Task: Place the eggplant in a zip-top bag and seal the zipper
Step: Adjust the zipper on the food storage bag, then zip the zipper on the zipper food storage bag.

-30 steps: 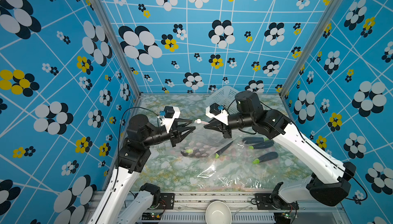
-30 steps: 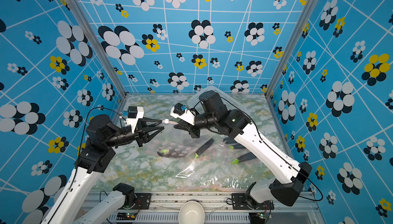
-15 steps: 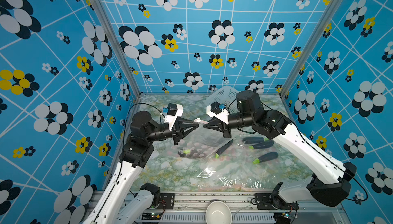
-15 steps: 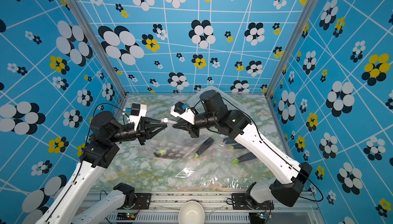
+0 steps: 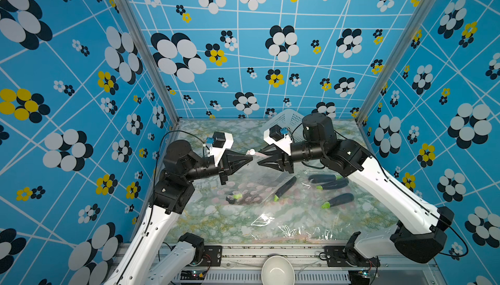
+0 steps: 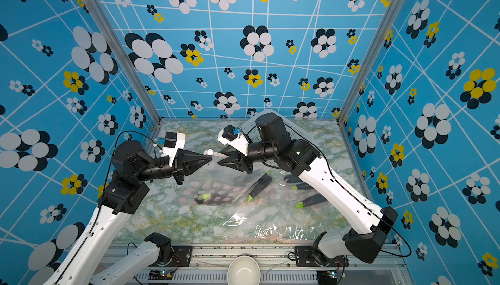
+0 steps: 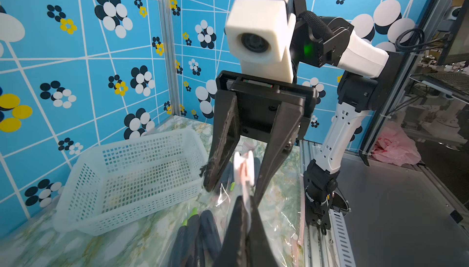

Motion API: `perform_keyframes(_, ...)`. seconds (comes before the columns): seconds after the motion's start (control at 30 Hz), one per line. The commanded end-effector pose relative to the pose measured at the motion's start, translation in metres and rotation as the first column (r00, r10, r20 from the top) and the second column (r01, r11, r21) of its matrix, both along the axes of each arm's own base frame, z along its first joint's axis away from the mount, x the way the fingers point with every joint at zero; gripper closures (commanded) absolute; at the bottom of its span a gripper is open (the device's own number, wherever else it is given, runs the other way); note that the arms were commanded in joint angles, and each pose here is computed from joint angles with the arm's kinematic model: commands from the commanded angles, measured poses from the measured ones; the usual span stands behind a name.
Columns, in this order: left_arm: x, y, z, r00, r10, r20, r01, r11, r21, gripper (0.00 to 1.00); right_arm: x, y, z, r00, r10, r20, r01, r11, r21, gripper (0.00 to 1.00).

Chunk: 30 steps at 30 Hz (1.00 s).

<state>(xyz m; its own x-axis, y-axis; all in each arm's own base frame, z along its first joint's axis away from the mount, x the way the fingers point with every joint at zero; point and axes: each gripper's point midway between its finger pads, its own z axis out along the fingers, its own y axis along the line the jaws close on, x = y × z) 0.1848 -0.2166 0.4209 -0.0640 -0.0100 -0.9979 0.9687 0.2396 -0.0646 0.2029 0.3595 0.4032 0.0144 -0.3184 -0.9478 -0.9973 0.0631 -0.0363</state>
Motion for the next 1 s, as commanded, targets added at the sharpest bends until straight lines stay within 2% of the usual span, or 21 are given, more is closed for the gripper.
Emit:
perform_keyframes(0.0,-0.004,-0.002,0.005,1.000,-0.012,0.027,0.012,1.000,0.010,1.00,-0.008,0.006,0.029,0.998,0.054,-0.036,-0.050,0.992,0.112,0.58)
perform_keyframes(0.33,-0.005,-0.002,0.006,0.999,-0.015,0.041,0.014,1.000,0.014,1.00,-0.018,0.013,0.041,0.986,0.145,-0.080,-0.133,0.981,0.142,0.59)
perform_keyframes(0.57,-0.006,-0.003,0.006,0.999,-0.022,0.049,0.021,1.000,0.015,1.00,-0.017,0.017,0.040,0.984,0.148,-0.101,-0.134,0.981,0.138,0.66)
perform_keyframes(0.73,-0.004,-0.004,0.004,0.999,-0.022,0.045,0.021,1.000,0.018,1.00,-0.017,0.017,0.040,0.983,0.153,-0.102,-0.138,0.981,0.139,0.77)
perform_keyframes(0.97,-0.004,-0.004,0.004,0.999,-0.019,0.045,0.018,1.000,0.020,1.00,-0.019,0.017,0.041,0.980,0.168,-0.102,-0.153,0.978,0.143,0.79)
